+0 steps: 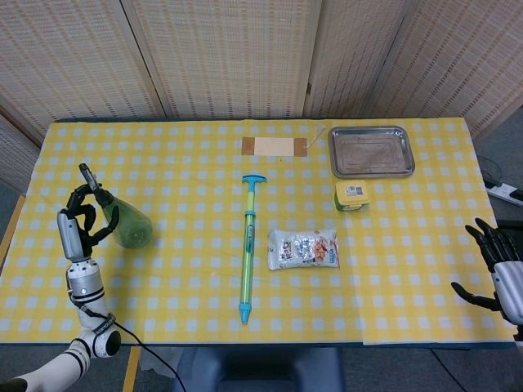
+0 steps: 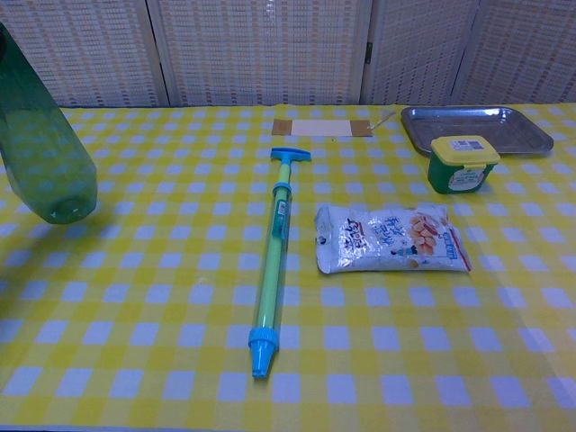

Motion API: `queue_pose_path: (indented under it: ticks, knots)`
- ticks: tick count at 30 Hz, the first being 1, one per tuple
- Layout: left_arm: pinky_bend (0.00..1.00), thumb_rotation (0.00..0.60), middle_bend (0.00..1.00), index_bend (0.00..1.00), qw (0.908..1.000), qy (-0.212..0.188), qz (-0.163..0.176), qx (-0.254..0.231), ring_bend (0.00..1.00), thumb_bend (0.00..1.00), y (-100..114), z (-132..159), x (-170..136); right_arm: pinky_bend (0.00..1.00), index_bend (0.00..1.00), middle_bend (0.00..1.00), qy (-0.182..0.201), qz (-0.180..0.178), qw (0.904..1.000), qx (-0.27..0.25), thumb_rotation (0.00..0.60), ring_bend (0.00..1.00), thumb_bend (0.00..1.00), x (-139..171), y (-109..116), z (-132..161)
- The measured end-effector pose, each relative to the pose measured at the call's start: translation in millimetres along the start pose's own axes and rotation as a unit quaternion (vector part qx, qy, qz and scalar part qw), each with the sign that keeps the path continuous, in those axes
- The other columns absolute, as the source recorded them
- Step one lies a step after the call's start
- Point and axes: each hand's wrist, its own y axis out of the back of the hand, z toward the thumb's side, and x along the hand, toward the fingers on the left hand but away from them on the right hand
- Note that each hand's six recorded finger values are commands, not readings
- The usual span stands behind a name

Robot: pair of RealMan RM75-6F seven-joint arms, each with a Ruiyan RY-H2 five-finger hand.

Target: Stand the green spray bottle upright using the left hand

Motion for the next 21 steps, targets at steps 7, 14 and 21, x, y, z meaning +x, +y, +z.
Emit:
queue_pose_path:
  ticks: [7, 14, 21]
  knots:
    - [1.0, 0.6, 0.53, 0.39, 0.9998, 0.002, -0.016, 0.012, 1.0, 0.46, -6.1, -5.2, -3.6, 0.0, 0.0, 0.0, 0.004, -0.004, 1.0, -0.003, 0.6, 0.01, 0.24, 2.1, 2.1, 1.0]
    - [1.0, 0.6, 0.53, 0.39, 0.9994, 0.002, -0.028, 0.018, 1.0, 0.46, -12.1, -8.4, -11.2, 0.0, 0.0, 0.0, 0.007, -0.006, 0.9999, -0.003, 0.6, 0.01, 0.24, 4.6, 3.3, 2.0]
    - [1.0, 0.6, 0.53, 0.4, 0.9994, 0.002, -0.03, 0.019, 1.0, 0.46, -13.8, -11.3, -16.2, 0.0, 0.0, 0.0, 0.01, -0.008, 0.9999, -0.003, 0.6, 0.01, 0.24, 5.9, 3.6, 3.3]
